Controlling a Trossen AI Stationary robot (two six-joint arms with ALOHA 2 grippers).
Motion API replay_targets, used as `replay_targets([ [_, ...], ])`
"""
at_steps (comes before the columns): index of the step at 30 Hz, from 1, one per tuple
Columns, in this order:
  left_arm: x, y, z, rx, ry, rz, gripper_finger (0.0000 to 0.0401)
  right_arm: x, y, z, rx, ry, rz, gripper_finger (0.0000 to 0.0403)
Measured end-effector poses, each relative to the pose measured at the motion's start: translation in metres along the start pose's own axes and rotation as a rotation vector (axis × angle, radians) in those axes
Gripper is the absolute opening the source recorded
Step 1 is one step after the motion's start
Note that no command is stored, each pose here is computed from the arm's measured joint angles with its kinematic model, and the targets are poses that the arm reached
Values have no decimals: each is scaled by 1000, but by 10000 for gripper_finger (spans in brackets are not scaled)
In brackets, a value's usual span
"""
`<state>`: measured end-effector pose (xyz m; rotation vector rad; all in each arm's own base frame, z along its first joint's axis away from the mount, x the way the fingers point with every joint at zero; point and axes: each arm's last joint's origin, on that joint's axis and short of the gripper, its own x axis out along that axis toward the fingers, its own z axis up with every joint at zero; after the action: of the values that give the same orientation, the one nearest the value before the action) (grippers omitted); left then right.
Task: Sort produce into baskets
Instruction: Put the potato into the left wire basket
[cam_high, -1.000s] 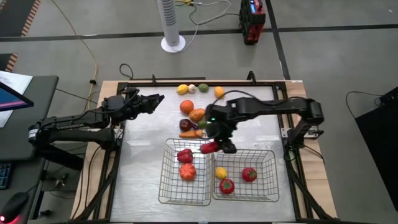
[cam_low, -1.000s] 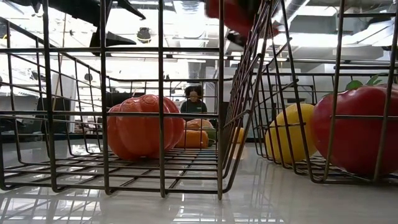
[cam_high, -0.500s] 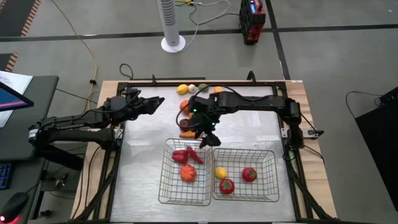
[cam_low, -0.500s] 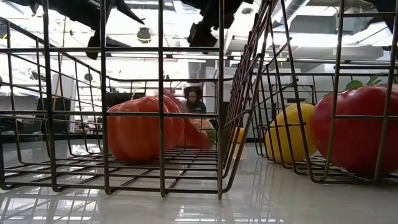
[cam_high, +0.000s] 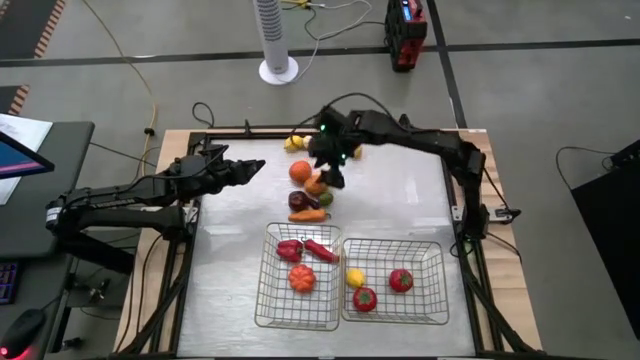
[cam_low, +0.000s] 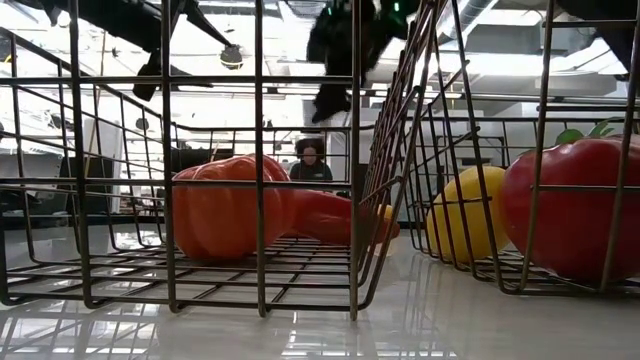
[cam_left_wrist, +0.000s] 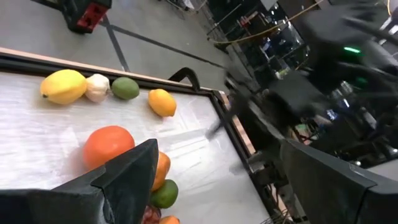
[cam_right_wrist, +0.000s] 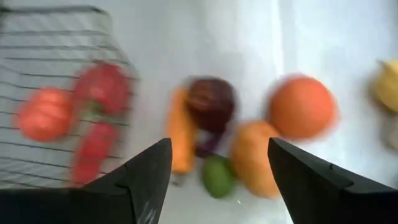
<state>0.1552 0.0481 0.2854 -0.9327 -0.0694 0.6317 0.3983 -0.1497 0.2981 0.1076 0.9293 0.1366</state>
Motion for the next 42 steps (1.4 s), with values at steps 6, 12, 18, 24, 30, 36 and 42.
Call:
replay_targets([
  [6, 0, 0, 0, -3, -16, 11, 324, 21, -32, -30, -28, 29, -102, 293],
  [12, 0, 1, 1, -3, -43, 29, 324, 39, -25, -39, -57, 37, -84, 323],
  [18, 0, 1, 1, -3, -44, 30, 324, 67, -14, -37, -88, 78, -107, 358],
  [24, 0, 2, 0, 7, -32, 43, 324, 102, -12, -47, -92, 173, -174, 355],
  [30, 0, 4, -1, 11, -23, 56, 324, 118, -16, -55, -83, 213, -170, 339],
  [36, 0, 4, -1, 9, -8, 50, 324, 116, -19, -55, -73, 204, -170, 326],
  [42, 0, 4, -1, 40, -8, 51, 324, 109, -20, -53, -62, 242, -164, 323],
])
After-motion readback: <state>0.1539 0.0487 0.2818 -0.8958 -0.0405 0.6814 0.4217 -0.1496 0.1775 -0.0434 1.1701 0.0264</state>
